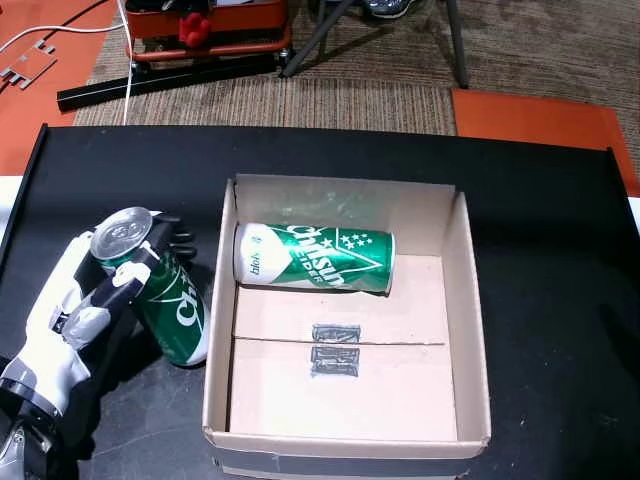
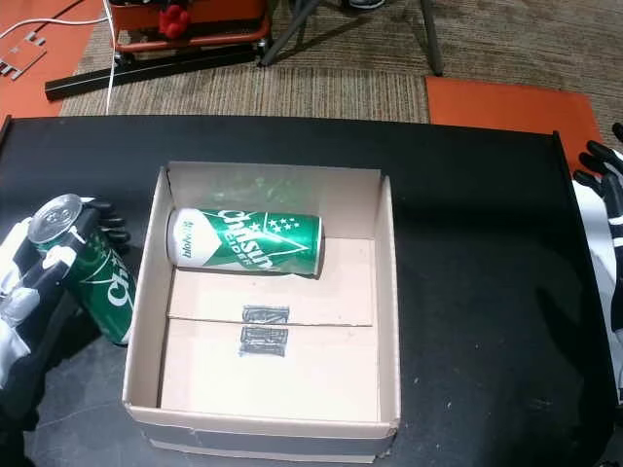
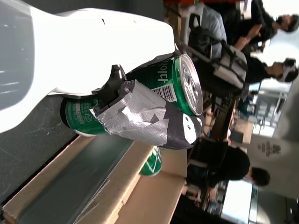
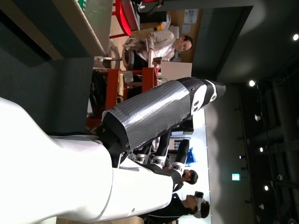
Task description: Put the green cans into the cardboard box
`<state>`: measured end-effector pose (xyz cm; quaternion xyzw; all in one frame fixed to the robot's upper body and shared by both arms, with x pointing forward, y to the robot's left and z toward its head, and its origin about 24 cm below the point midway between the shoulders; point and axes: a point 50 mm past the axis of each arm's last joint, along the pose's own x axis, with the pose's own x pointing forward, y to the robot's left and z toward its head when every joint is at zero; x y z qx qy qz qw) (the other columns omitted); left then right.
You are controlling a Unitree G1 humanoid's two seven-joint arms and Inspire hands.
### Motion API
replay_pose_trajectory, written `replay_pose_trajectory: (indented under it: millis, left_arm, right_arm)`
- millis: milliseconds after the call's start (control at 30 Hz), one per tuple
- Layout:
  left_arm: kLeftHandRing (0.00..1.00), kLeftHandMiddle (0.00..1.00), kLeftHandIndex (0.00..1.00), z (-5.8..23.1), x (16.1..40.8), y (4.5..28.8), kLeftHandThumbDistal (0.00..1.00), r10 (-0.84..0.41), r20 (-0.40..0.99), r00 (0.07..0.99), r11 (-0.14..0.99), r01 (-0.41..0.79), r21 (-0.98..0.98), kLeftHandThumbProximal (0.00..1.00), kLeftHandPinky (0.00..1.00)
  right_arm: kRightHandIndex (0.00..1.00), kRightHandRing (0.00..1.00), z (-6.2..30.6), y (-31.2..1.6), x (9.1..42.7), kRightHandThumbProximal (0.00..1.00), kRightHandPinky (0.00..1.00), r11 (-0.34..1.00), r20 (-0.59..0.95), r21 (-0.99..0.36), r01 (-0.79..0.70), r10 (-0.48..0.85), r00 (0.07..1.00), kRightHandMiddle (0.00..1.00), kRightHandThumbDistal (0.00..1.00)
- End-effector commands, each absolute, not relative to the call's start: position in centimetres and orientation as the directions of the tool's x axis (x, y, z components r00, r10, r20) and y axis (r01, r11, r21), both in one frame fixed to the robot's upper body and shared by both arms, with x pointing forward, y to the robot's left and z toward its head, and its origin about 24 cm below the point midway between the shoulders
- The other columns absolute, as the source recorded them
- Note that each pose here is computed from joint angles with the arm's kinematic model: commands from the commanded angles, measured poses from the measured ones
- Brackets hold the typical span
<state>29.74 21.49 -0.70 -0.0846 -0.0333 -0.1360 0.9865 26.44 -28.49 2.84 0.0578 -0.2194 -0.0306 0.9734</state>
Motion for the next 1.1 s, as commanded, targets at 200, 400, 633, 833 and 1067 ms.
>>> replay_pose_trajectory:
  millis: [200,400,633,833,1067]
  left_arm:
    - [0.45,0.47,0.51,-1.1,29.7,21.7,0.0,-0.193,0.071,0.979,0.958,0.203,-0.201,0.21,0.41]
    - [0.46,0.47,0.52,-1.0,29.8,21.7,0.0,-0.179,0.069,0.981,0.962,0.189,-0.196,0.19,0.4]
    - [0.43,0.45,0.52,-0.8,29.8,21.8,0.0,-0.163,0.083,0.983,0.968,0.176,-0.177,0.17,0.41]
    - [0.42,0.44,0.51,-0.6,29.9,21.9,0.0,-0.159,0.085,0.984,0.976,0.169,-0.134,0.15,0.4]
    - [0.43,0.44,0.51,0.3,30.4,22.1,0.0,-0.144,0.107,0.984,0.987,0.151,-0.063,0.17,0.41]
  right_arm:
    - [0.66,0.65,2.5,-28.7,26.2,0.51,0.74,0.989,0.421,0.143,0.042,-0.099,0.902,0.64,0.97]
    - [0.65,0.64,2.6,-28.7,26.2,0.51,0.74,0.99,0.424,0.134,0.05,-0.103,0.9,0.63,0.98]
    - [0.65,0.64,2.6,-28.6,26.2,0.49,0.74,0.989,0.426,0.141,0.052,-0.108,0.898,0.63,0.98]
    - [0.65,0.64,2.6,-28.5,26.3,0.48,0.73,0.988,0.428,0.143,0.055,-0.111,0.897,0.63,0.97]
    - [0.65,0.64,2.7,-28.3,26.4,0.48,0.73,0.987,0.431,0.149,0.053,-0.113,0.895,0.63,0.98]
